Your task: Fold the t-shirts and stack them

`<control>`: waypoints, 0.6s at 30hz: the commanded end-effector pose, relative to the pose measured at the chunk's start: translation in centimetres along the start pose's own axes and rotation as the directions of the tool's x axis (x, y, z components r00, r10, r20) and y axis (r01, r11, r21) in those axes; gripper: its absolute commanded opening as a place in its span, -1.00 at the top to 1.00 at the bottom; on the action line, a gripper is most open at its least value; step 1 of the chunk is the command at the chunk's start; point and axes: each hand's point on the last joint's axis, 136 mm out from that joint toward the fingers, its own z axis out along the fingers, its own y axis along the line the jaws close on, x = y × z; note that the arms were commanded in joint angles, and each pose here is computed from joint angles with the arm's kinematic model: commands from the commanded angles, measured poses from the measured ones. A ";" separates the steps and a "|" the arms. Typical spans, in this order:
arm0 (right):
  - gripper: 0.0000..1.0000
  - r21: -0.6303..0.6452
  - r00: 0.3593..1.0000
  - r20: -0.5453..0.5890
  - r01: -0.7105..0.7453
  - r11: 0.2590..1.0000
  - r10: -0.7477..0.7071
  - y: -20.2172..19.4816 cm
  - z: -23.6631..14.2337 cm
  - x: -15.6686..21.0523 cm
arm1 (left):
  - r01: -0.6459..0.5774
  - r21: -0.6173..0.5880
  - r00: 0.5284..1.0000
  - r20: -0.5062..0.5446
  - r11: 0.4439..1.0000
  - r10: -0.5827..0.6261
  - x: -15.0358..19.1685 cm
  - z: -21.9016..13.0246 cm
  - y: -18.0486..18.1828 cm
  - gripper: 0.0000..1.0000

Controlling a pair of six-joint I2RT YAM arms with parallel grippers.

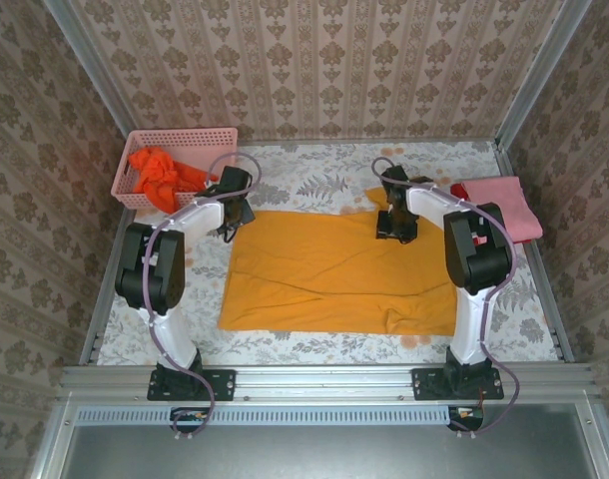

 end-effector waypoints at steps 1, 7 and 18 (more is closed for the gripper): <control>0.15 0.157 0.997 -0.076 0.012 0.988 0.000 -4.0 0.6 1.5 | -0.022 -0.020 0.999 0.037 1.000 0.023 -0.9 -1.1 0.1 -0.15; 0.16 0.144 0.999 -0.032 -0.010 0.990 0.015 -5.4 0.0 0.9 | -0.049 -0.008 0.998 0.049 0.999 0.049 -1.5 -1.0 -1.4 -0.15; 0.17 -0.149 0.971 0.234 -0.018 0.989 0.052 -1.4 -6.8 -1.4 | -0.148 0.008 0.989 0.015 0.989 0.148 -2.9 1.0 -8.2 -0.06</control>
